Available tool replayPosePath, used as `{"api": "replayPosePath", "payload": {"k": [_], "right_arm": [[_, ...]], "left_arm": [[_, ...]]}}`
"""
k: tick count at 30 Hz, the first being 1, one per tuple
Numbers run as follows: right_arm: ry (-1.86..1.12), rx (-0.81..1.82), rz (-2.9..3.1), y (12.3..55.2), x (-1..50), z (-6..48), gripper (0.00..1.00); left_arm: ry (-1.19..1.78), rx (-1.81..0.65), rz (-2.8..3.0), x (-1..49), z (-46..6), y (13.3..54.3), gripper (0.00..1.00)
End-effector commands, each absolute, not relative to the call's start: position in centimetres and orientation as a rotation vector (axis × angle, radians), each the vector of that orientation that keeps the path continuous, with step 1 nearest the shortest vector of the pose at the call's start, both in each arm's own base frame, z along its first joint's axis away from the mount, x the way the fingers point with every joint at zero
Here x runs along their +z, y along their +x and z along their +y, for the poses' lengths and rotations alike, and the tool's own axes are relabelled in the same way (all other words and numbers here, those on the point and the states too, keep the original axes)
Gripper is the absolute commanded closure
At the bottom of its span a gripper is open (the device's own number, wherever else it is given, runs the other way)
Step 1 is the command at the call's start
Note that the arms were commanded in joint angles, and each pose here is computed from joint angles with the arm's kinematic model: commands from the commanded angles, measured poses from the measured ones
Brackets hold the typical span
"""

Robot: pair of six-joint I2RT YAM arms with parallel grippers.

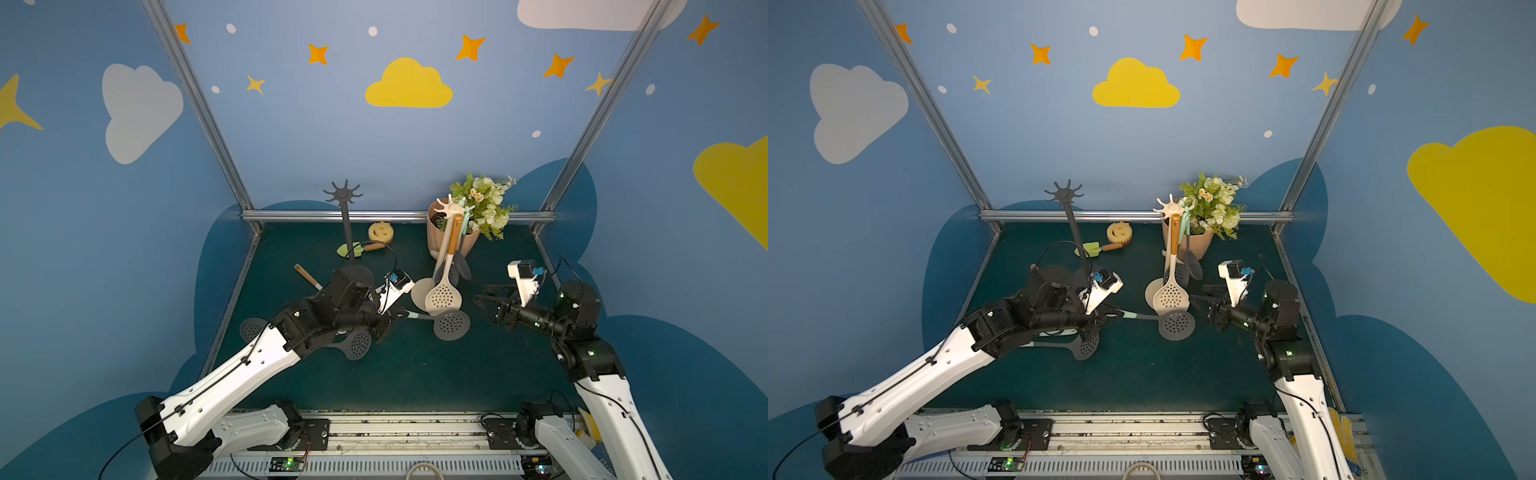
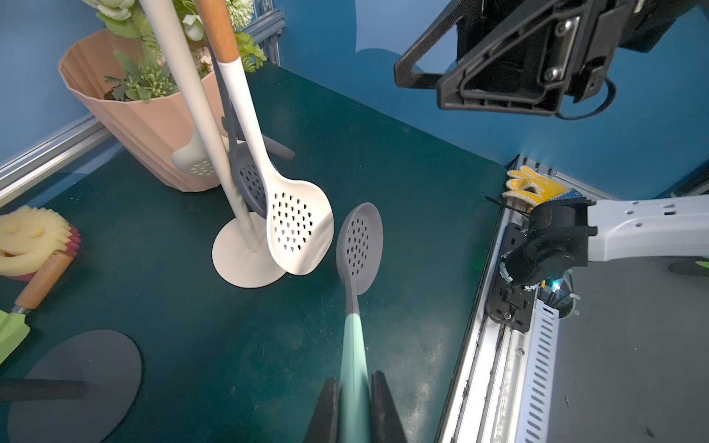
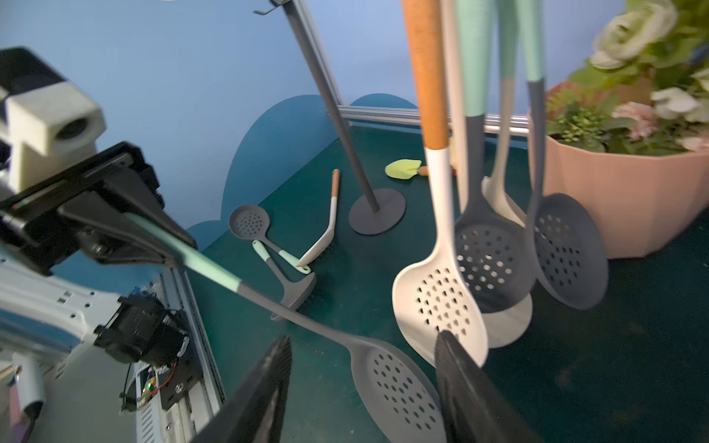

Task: Hang the skimmer on the kitchen utensil rack
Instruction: Pick up the skimmer from the center of the board.

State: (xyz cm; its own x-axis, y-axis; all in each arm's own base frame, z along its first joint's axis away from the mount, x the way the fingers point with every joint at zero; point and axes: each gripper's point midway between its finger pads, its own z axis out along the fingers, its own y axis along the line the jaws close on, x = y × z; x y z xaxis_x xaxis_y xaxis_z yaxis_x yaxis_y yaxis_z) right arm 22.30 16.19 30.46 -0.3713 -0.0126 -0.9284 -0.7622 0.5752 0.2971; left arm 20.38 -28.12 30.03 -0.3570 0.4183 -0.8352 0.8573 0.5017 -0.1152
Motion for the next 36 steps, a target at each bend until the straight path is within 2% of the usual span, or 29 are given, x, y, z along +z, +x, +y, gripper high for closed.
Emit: {"api": "replayPosePath", "payload": {"k": [1, 10, 20, 23, 31, 33, 34, 36], "right_arm": [[-0.853, 0.893, 1.671, 20.7, 30.5, 18.2, 0.41], [-1.209, 0.804, 1.578, 18.6, 27.9, 22.8, 0.41], [-1.369, 0.829, 1.593, 18.1, 25.9, 25.5, 0.46], [-1.405, 0.865, 1.586, 17.7, 25.7, 26.3, 0.52], [-1.427, 0.894, 1.598, 17.2, 25.3, 27.1, 0.98], [-1.409, 0.886, 1.599, 17.4, 25.4, 27.0, 1.00], [-1.401, 0.883, 1.600, 17.5, 25.4, 27.0, 1.00], [-1.371, 0.868, 1.610, 17.8, 25.6, 26.9, 1.00]], "left_arm": [[1.079, -0.779, 1.903, 32.1, -28.6, 20.0, 0.96], [1.179, -0.873, 1.867, 32.8, -30.3, 19.4, 0.96], [1.235, -0.924, 1.829, 32.7, -31.6, 19.2, 0.96], [1.243, -0.921, 1.825, 32.7, -31.5, 19.2, 0.97], [1.226, -0.874, 1.819, 32.9, -31.1, 19.6, 0.97], [1.184, -0.832, 1.816, 33.1, -30.9, 20.4, 0.96], [1.158, -0.819, 1.815, 33.3, -30.7, 20.7, 0.93], [1.096, -0.795, 1.805, 34.1, -30.3, 21.3, 0.68]]}}
